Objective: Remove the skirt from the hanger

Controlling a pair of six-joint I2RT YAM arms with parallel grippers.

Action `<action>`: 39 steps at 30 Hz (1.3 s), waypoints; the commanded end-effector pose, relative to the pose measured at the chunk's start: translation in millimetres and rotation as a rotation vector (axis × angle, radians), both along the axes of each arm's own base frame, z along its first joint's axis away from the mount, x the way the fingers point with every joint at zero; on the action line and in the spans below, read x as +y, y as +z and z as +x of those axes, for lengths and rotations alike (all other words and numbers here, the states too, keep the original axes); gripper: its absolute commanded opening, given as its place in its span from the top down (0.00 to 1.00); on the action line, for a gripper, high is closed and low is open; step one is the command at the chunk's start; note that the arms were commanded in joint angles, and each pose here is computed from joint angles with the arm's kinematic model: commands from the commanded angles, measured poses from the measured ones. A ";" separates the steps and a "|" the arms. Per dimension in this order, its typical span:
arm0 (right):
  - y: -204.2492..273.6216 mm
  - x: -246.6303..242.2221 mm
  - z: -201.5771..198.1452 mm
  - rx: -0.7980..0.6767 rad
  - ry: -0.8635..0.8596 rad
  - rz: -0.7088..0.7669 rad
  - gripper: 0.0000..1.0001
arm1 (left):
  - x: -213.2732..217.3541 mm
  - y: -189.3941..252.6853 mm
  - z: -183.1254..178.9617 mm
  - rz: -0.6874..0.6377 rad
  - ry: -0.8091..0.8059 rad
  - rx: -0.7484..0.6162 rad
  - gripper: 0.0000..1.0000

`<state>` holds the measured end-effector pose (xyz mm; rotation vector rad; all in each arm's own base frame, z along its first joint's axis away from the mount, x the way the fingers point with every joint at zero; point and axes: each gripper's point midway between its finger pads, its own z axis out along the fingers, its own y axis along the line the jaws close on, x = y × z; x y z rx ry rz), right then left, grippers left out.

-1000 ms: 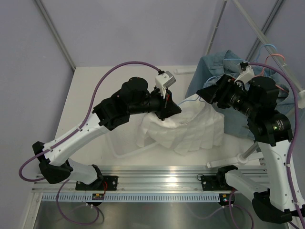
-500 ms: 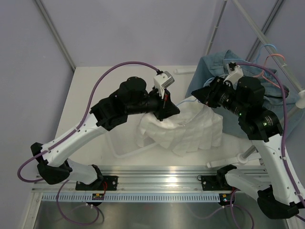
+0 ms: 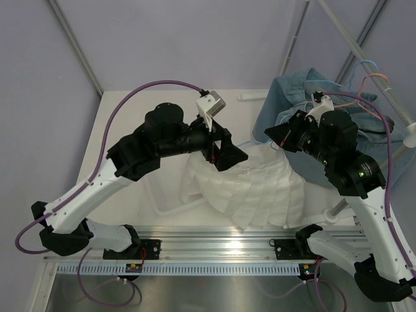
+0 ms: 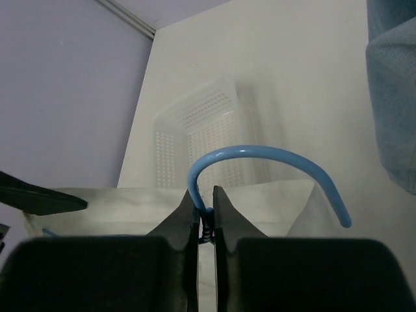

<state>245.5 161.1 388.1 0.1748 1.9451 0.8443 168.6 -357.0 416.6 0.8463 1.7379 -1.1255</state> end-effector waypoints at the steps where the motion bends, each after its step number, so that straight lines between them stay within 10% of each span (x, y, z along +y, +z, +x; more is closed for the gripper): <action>1: 22.4 -6.8 -0.9 -0.055 -0.045 0.031 1.00 | 32.0 45.2 -0.7 -0.097 0.083 -0.130 0.01; 12: 32.0 -25.0 -38.3 -0.087 -0.039 0.028 1.00 | 94.6 9.2 -6.0 -0.048 0.231 -0.203 0.01; 36: 89.1 -41.2 -80.6 -0.192 -0.045 0.163 1.00 | 84.7 -46.4 -84.7 -0.156 -0.183 -0.201 0.01; 39: 92.9 -47.1 -84.5 -0.202 -0.063 0.159 1.00 | 80.8 -42.3 -85.6 -0.157 -0.204 -0.207 0.27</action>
